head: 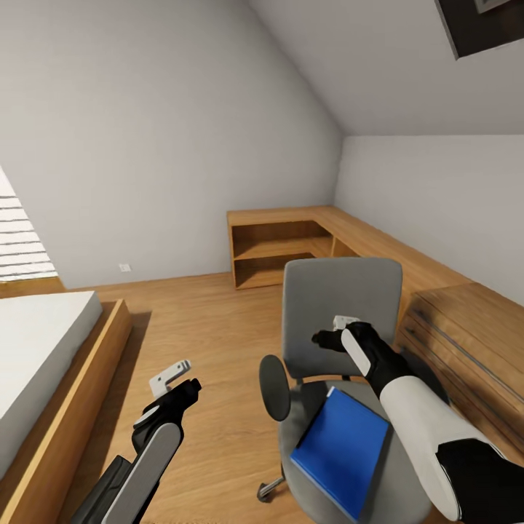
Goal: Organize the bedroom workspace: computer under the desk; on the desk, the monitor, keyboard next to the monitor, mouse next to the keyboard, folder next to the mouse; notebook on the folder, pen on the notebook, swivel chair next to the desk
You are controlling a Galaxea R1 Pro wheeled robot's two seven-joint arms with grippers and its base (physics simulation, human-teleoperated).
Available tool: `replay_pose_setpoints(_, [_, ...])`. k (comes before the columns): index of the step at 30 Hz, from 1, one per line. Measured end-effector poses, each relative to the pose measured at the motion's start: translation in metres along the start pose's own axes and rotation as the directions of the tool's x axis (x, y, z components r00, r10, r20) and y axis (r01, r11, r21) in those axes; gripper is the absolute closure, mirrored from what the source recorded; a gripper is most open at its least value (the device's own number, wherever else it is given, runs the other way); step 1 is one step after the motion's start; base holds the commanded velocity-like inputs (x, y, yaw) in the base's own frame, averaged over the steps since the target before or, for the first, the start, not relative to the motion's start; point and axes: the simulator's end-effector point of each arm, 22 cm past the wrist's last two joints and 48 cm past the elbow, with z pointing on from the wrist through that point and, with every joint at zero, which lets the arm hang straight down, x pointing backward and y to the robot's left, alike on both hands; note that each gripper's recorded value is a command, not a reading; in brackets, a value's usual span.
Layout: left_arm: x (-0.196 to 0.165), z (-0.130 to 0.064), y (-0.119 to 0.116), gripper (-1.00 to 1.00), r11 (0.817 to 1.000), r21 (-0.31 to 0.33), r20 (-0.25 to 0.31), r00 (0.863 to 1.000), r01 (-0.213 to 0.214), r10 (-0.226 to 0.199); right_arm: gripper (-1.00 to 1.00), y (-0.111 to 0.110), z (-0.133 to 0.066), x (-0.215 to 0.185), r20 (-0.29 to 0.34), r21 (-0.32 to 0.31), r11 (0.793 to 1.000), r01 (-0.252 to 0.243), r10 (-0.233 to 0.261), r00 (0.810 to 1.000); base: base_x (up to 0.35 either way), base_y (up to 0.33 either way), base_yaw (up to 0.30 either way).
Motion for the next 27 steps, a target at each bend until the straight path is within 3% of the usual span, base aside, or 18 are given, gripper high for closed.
replay_pose_setpoints(12, [-0.0031, 0.0016, 0.0039, -1.00, 1.000, -0.008, 0.003, 1.000, 0.011, -0.011, -1.00, -0.0091, 0.0032, 0.0020, 0.008, 0.038, 0.998, 0.046, -0.046, 0.999, 0.000, 0.000, 0.012])
replay_pose_setpoints(27, [-0.0035, 0.0017, 0.0041, -1.00, 1.000, -0.009, 0.003, 1.000, 0.014, -0.014, -1.00, -0.0092, 0.0035, 0.0023, 0.008, 0.040, 0.998, 0.050, -0.051, 0.999, 0.000, 0.000, 0.000])
